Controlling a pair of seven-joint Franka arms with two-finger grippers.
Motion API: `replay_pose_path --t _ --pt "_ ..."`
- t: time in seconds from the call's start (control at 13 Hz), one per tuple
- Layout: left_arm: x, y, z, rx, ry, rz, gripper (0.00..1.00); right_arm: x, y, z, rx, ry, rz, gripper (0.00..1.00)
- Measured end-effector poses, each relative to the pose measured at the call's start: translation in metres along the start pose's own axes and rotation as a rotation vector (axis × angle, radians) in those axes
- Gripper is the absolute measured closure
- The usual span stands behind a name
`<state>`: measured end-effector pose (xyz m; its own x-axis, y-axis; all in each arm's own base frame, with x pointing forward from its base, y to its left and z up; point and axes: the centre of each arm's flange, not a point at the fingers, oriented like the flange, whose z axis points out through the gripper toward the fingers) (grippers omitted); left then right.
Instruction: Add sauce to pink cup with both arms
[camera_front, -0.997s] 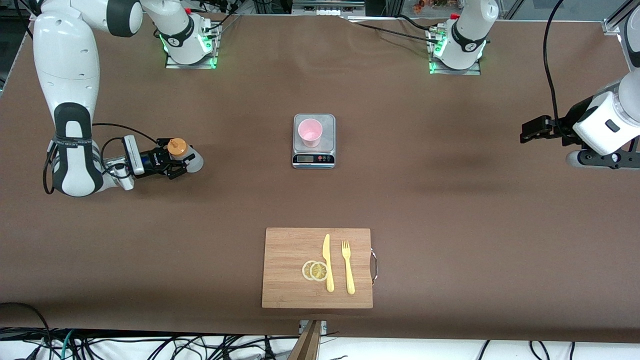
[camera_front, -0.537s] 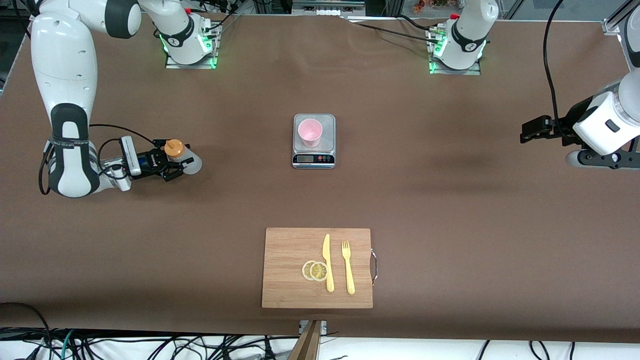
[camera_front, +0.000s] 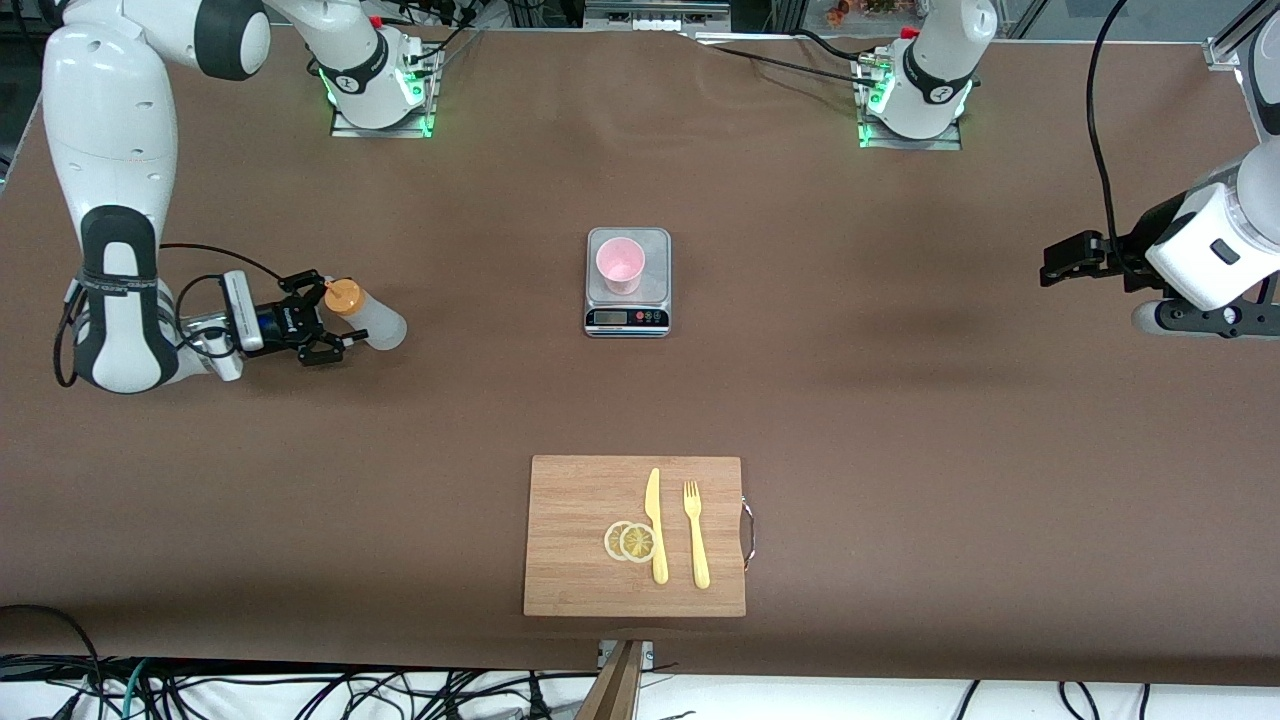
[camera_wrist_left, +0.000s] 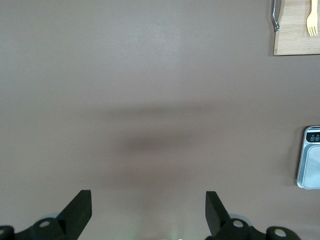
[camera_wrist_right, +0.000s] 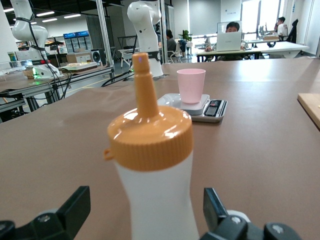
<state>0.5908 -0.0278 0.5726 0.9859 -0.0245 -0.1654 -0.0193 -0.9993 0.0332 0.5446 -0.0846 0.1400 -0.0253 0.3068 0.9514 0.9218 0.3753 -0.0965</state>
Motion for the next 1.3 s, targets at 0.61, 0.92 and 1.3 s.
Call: replay_pose_path --t 0.61,0.92,1.3 --pt "0.0 0.0 0.0 0.0 0.0 0.0 0.0 0.046 -0.012 -0.094 -0.014 -0.123 0.318 0.0" --pt "0.0 0.0 0.0 0.0 -0.001 0.001 0.0 0.101 0.01 -0.119 0.008 -0.227 0.535 0.0" --pt "0.0 0.001 0.001 0.0 -0.001 0.001 0.0 0.184 0.03 -0.135 -0.008 -0.32 0.794 0.0"
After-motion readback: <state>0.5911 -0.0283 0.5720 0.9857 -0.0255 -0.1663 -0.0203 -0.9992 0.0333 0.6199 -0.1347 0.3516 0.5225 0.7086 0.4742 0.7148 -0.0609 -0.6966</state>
